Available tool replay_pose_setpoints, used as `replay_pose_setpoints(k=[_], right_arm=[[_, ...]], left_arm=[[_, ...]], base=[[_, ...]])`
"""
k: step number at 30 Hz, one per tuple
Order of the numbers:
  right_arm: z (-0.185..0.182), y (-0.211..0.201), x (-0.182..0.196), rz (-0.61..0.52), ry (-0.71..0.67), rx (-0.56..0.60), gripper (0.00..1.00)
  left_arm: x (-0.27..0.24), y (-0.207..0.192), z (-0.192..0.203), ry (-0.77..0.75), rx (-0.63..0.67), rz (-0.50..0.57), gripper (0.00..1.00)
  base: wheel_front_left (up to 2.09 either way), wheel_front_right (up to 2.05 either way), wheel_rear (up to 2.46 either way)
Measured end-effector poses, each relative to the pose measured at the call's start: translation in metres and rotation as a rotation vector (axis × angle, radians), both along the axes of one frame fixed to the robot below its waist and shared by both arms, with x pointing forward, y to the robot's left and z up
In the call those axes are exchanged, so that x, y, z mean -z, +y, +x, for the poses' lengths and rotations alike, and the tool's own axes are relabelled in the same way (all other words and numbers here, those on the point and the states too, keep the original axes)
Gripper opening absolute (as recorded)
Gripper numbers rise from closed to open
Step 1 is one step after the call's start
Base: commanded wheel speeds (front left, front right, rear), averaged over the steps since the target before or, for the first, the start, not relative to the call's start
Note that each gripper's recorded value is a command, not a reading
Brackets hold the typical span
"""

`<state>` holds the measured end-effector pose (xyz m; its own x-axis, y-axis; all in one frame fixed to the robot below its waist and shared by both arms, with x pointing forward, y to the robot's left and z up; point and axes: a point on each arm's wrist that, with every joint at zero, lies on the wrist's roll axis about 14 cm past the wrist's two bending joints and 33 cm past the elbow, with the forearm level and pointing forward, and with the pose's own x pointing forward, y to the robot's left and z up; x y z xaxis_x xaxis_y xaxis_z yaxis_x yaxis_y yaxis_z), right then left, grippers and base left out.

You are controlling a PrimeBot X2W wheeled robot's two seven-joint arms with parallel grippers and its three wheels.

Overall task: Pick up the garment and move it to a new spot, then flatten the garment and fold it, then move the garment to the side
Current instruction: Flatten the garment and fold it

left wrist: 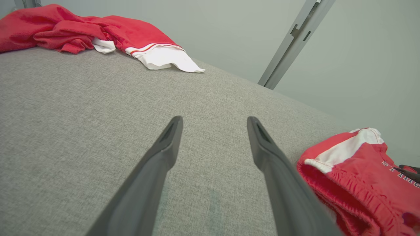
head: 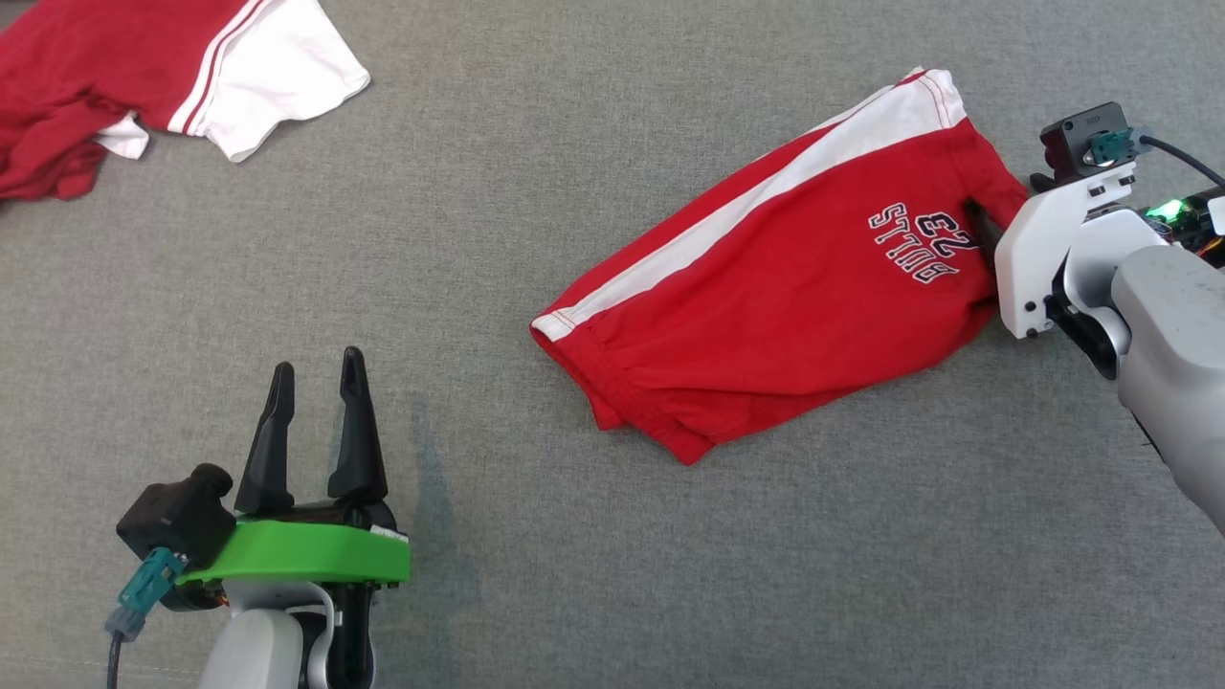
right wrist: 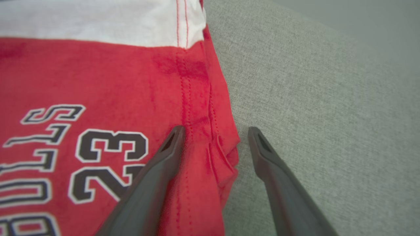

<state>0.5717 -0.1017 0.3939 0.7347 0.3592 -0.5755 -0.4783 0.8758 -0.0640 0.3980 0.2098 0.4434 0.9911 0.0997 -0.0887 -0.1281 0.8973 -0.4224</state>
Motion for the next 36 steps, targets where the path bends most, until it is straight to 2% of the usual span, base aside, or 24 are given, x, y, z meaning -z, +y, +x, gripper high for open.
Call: replay_pose_setpoints(k=[1, 3, 4, 11, 18, 25, 36], right_arm=[[0.000, 0.000, 0.000, 0.005, 0.002, 0.001, 0.51], [-0.001, 0.000, 0.000, 0.011, 0.005, 0.000, 0.22], [-0.002, 0.001, 0.000, 0.013, 0.007, -0.003, 0.01], [-0.006, 0.003, -0.006, 0.064, -0.009, 0.013, 0.00], [-0.003, -0.011, -0.033, 0.165, -0.105, 0.090, 0.00], [-0.021, -0.057, -0.041, 0.231, -0.187, 0.235, 0.00], [-0.077, -0.130, -0.032, 0.270, -0.214, 0.474, 0.00]], left_arm=[[0.000, 0.001, 0.000, -0.001, -0.001, 0.001, 1.00], [0.000, 0.000, 0.001, -0.002, 0.002, 0.006, 1.00], [-0.001, 0.000, 0.001, -0.004, 0.004, 0.008, 1.00], [-0.005, -0.008, 0.007, -0.021, 0.033, 0.023, 1.00], [-0.016, -0.026, 0.021, -0.062, 0.091, 0.027, 1.00], [-0.022, -0.052, 0.031, -0.090, 0.171, 0.042, 1.00], [-0.028, -0.091, 0.040, -0.117, 0.274, 0.017, 1.00]], base=[[0.00, 0.00, 0.00], [0.00, 0.00, 0.00], [0.00, 0.00, 0.00], [0.00, 0.00, 0.00], [0.00, 0.00, 0.00], [0.00, 0.00, 0.00], [0.00, 0.00, 0.00]])
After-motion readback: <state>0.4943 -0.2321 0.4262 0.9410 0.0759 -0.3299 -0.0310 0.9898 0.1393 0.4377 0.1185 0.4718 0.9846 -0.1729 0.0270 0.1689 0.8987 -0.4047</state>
